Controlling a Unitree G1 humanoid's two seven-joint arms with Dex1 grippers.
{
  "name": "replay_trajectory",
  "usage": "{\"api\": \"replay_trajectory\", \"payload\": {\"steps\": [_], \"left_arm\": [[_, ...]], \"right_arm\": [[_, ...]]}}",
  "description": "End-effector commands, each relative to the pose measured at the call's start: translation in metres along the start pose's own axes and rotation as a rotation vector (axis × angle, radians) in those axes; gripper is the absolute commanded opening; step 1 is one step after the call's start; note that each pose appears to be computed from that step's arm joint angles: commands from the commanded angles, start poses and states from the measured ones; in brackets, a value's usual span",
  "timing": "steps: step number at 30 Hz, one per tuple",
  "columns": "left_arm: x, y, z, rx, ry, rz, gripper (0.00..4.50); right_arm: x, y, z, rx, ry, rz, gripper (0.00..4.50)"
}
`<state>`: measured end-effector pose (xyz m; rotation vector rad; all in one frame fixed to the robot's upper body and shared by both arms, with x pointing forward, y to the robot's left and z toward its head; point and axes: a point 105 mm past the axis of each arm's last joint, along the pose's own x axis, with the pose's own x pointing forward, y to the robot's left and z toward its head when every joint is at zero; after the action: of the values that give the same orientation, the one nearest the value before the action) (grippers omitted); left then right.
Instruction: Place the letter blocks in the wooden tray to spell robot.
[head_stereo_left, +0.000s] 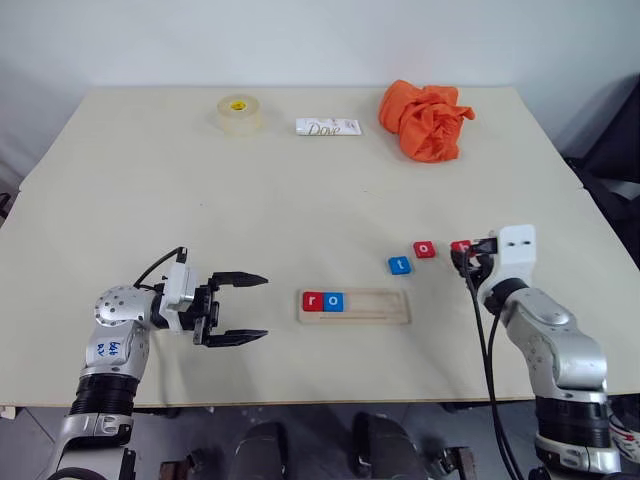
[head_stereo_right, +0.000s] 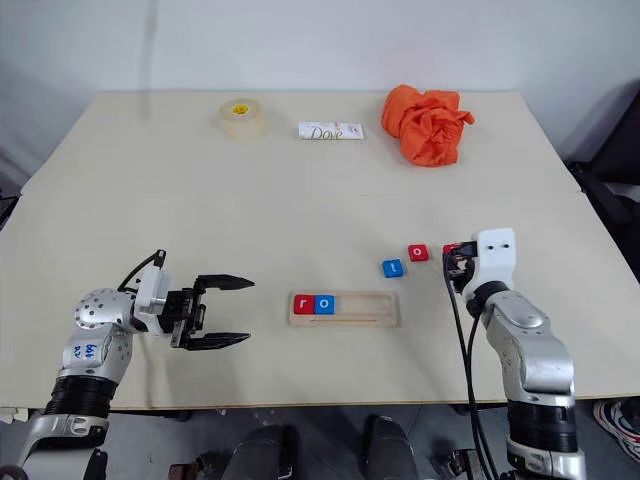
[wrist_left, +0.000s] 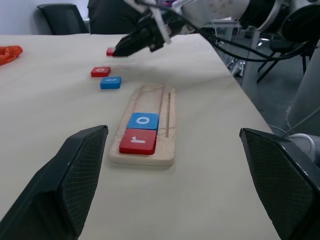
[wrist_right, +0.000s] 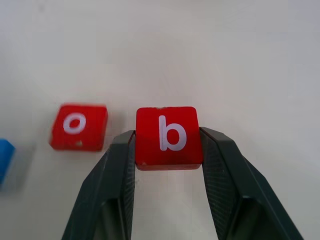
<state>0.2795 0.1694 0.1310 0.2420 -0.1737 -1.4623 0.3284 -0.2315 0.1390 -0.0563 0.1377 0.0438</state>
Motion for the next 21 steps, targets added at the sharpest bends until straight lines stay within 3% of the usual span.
{"api": "replay_trajectory", "payload": {"steps": [1, 7, 14, 21], "left_arm": [[0.001, 0.003, 0.007, 0.031, -0.028, -0.014, 4.5], [0.004, 0.006, 0.008, 0.033, -0.033, -0.025, 4.5], [0.006, 0.007, 0.01, 0.037, -0.036, -0.03, 4.5], [0.008, 0.005, 0.01, 0.039, -0.041, -0.026, 4.5]], "right_arm": [[-0.024, 0.013, 0.005, 0.004, -0.015, 0.003, 1.46], [-0.045, 0.03, -0.021, 0.056, 0.072, 0.009, 1.46], [-0.043, 0.036, -0.03, 0.106, 0.091, 0.003, 1.46], [-0.042, 0.038, -0.025, 0.092, 0.065, 0.043, 3.79]]}}
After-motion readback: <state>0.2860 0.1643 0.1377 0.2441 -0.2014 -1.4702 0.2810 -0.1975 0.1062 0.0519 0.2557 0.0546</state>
